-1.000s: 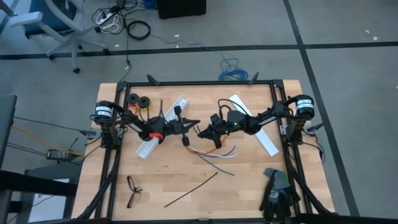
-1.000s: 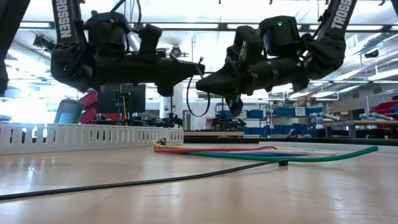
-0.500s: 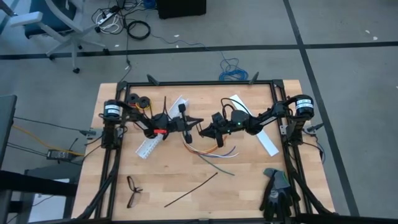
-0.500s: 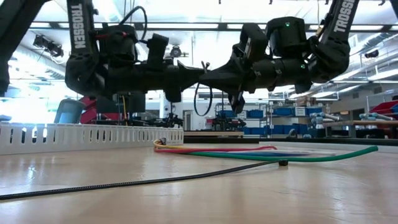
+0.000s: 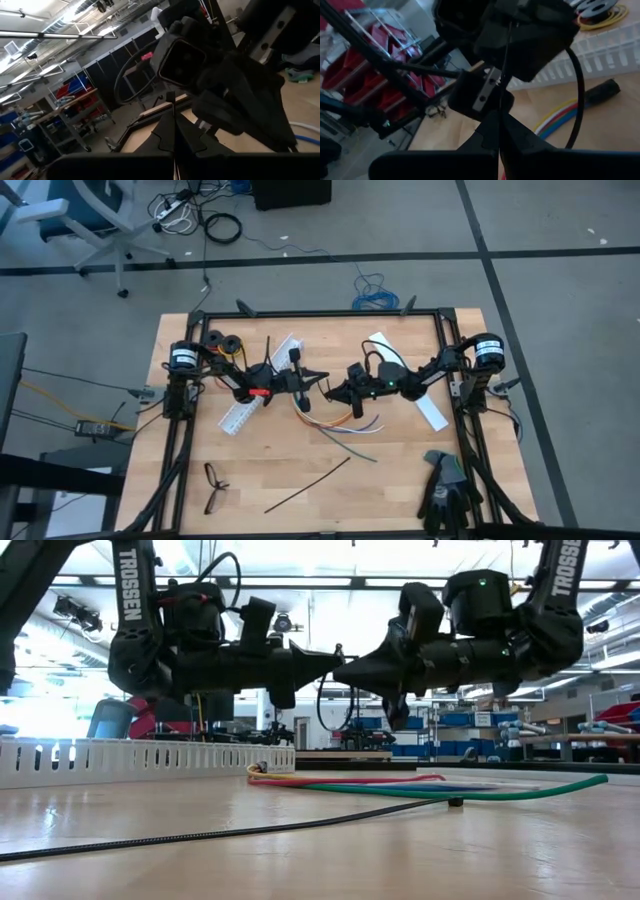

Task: Ziptie cables
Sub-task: Insert the black zip tie into the lock head

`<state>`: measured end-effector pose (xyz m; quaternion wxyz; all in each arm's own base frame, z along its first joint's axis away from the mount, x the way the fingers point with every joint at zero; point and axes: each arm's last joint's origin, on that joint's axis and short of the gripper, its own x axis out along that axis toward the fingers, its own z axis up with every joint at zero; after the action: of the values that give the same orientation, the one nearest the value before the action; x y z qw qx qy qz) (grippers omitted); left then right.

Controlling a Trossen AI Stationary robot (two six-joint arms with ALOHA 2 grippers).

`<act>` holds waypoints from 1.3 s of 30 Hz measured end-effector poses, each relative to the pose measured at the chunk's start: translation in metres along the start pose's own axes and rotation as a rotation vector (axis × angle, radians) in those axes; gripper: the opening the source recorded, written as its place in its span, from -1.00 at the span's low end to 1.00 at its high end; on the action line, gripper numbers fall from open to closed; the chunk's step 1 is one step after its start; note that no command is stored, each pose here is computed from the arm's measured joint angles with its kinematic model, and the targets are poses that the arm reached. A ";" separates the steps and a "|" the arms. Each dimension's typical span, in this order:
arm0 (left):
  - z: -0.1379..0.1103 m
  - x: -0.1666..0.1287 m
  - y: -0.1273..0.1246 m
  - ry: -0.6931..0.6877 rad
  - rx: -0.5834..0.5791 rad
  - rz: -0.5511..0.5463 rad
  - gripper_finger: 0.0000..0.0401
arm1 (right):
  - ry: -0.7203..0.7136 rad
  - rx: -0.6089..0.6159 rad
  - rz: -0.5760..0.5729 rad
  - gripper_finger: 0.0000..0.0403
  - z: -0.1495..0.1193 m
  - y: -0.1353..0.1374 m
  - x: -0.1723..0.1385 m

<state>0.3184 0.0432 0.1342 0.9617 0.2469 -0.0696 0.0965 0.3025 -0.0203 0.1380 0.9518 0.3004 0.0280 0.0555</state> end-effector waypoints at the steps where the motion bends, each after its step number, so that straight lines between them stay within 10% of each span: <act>1: 0.000 0.000 0.000 0.000 0.000 0.000 -0.99 | -0.009 -0.001 0.001 -1.00 0.000 0.000 -0.002; 39: 0.004 0.008 0.000 -0.012 0.061 0.005 -0.99 | -0.019 0.008 0.006 -1.00 0.001 0.000 -0.002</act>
<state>0.3257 0.0430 0.1390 0.9530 0.2766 -0.0732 0.0997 0.3003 -0.0209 0.1387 0.9506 0.3049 0.0181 0.0556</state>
